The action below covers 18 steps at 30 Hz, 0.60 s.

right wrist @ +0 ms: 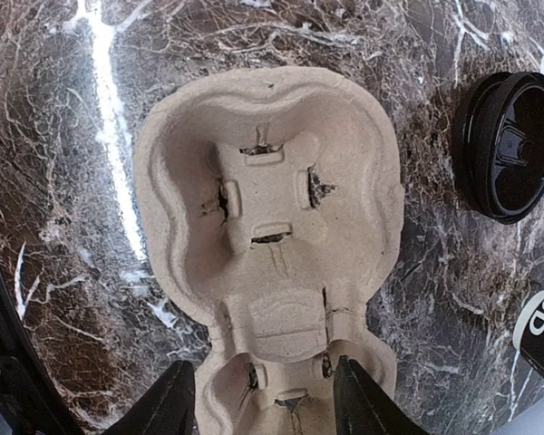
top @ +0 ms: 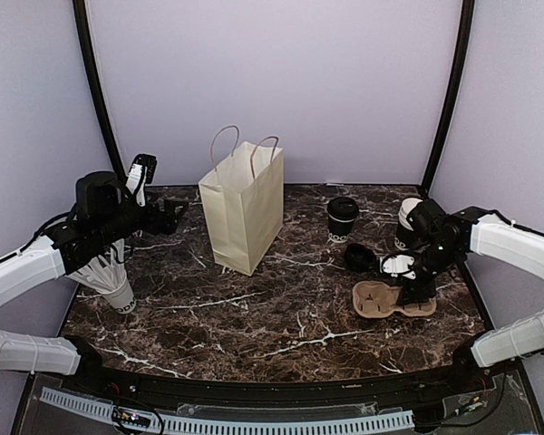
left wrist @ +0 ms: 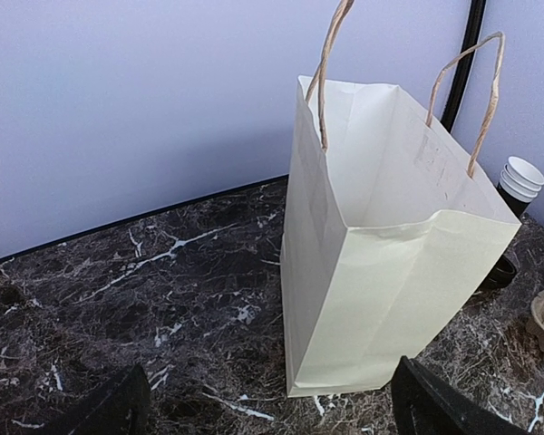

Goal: Pack the takeout coffee

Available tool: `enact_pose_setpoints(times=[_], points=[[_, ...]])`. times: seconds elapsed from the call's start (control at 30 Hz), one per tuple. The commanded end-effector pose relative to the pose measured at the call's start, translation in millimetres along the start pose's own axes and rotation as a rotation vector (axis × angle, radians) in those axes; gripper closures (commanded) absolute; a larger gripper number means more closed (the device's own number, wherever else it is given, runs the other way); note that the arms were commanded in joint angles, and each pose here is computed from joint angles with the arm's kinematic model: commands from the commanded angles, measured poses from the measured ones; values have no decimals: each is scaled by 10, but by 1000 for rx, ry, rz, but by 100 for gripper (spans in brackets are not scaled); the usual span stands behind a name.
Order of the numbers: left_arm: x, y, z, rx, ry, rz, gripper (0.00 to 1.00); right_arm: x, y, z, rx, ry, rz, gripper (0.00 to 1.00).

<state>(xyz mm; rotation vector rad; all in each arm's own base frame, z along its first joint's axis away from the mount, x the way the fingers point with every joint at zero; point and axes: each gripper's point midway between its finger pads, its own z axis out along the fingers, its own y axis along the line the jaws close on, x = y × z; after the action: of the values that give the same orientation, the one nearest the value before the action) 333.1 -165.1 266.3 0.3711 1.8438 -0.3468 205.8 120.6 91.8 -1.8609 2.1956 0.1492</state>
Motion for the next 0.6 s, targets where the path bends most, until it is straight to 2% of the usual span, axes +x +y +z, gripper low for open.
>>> enact_pose_setpoints(times=[0.0,0.33,0.57], points=[[-168,-10,-71,11,-51,10,4,89,-44,95,29,33,-10,47],[-157,-11,-62,12,-44,14,4,131,-167,233,70,62,-25,48],[-157,-11,-64,12,-44,14,5,156,-177,315,52,81,-29,55]])
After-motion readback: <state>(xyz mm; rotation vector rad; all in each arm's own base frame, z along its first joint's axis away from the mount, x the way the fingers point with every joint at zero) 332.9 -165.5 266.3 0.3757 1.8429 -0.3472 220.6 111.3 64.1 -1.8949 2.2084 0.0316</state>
